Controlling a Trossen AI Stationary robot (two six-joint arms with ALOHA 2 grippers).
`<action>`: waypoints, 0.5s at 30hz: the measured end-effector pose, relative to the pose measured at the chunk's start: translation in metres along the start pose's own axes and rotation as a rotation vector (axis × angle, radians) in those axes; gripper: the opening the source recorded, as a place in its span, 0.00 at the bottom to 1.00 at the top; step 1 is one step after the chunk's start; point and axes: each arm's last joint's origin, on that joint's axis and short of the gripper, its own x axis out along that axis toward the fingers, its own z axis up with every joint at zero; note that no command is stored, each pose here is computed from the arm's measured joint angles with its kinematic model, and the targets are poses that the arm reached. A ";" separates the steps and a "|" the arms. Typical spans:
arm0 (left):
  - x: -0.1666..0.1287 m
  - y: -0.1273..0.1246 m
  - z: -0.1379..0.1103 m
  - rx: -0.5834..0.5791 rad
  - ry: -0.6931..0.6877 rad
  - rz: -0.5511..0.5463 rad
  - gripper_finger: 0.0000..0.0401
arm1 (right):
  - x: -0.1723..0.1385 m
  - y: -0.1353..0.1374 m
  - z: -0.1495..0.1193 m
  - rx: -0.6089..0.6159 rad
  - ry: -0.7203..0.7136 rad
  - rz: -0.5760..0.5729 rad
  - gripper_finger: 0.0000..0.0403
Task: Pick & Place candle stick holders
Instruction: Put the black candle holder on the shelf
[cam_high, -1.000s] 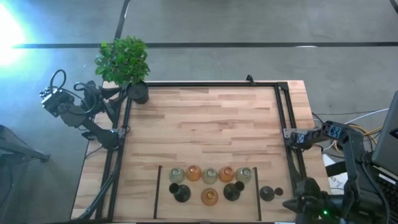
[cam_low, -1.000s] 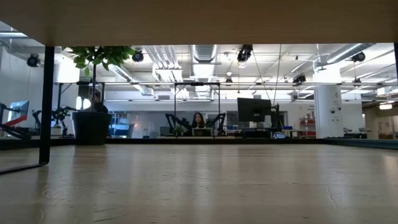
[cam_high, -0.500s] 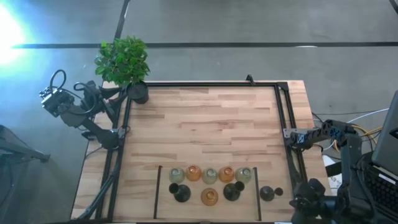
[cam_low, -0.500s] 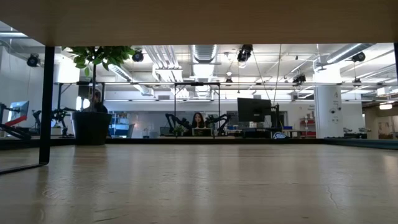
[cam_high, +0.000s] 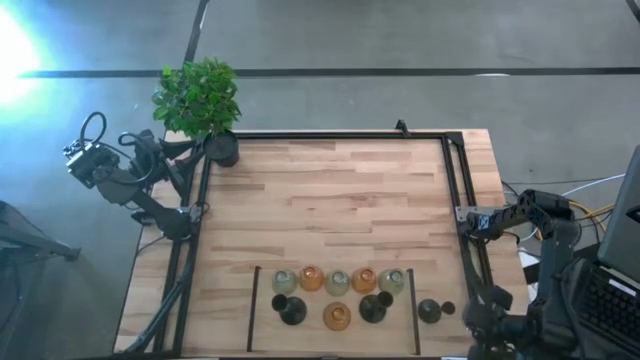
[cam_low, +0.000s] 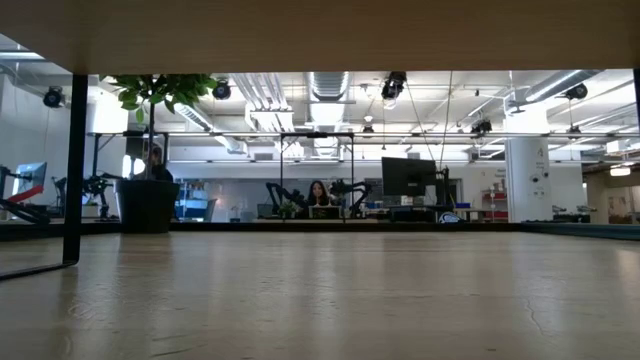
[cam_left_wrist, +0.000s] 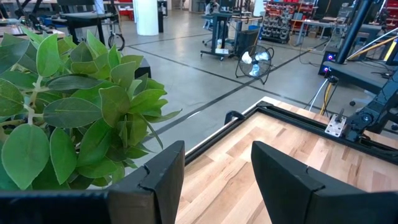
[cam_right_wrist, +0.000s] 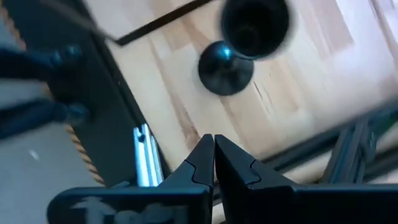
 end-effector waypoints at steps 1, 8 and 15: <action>0.000 0.000 0.000 0.000 0.000 0.000 0.48 | 0.003 0.000 -0.001 -0.054 -0.001 0.006 0.02; 0.000 0.000 0.000 0.000 0.000 0.000 0.48 | 0.032 -0.009 -0.005 -0.261 -0.027 0.065 0.02; 0.000 0.000 0.000 0.000 0.000 0.000 0.48 | 0.047 -0.042 -0.001 -0.090 -0.098 0.087 0.02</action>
